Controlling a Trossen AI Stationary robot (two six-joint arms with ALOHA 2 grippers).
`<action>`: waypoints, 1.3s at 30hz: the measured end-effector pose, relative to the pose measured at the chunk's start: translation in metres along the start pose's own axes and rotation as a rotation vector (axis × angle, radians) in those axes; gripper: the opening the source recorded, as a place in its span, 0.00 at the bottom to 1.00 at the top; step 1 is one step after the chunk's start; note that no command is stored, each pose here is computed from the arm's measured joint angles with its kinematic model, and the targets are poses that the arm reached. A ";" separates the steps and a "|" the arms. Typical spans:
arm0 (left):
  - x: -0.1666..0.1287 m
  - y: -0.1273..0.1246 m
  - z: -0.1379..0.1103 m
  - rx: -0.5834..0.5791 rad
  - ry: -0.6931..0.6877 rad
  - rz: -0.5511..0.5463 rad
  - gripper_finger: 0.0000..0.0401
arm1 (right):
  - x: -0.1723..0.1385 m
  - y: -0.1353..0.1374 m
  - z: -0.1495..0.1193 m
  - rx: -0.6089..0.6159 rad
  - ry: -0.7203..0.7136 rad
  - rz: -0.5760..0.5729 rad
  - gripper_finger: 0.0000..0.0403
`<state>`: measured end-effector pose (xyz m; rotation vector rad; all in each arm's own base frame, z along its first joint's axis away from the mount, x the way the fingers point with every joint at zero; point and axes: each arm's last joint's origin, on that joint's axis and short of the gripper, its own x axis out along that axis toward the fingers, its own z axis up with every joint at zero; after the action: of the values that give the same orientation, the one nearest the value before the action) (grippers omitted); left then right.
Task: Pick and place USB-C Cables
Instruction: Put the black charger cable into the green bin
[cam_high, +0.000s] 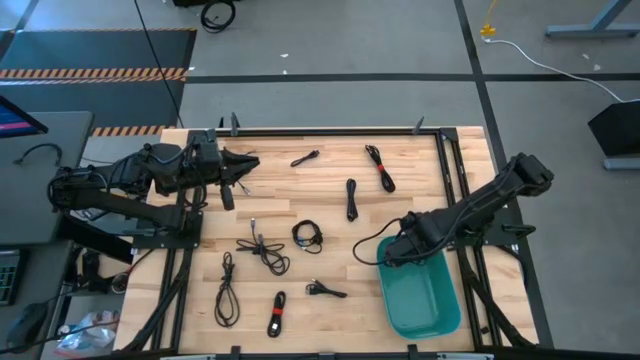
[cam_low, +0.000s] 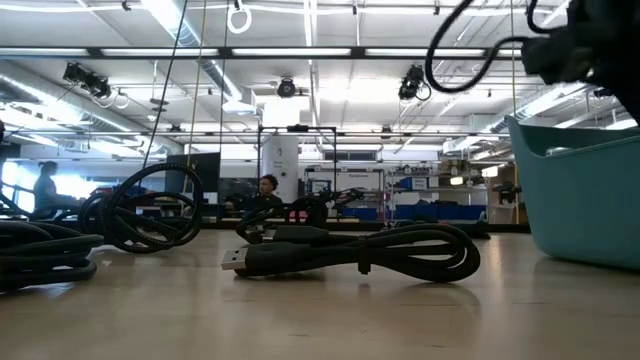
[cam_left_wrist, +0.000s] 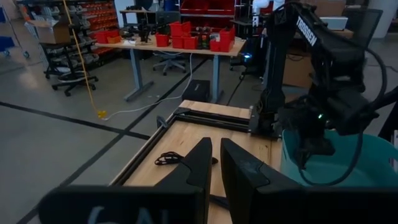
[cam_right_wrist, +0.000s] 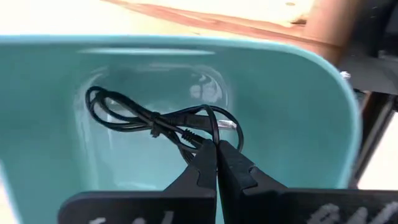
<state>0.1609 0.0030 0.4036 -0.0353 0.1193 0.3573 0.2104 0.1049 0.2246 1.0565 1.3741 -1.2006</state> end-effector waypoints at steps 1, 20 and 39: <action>0.000 0.000 0.000 -0.001 0.000 0.000 0.10 | 0.004 0.000 0.000 0.013 -0.003 0.006 0.00; 0.000 0.000 0.000 -0.002 -0.001 0.000 0.10 | 0.042 -0.005 0.005 0.015 -0.021 0.013 0.01; 0.000 0.000 0.000 -0.003 -0.002 0.000 0.10 | 0.023 0.007 0.003 -0.115 -0.019 0.100 0.27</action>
<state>0.1609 0.0030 0.4038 -0.0376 0.1165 0.3573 0.2147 0.1025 0.2010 1.0182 1.3433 -1.0440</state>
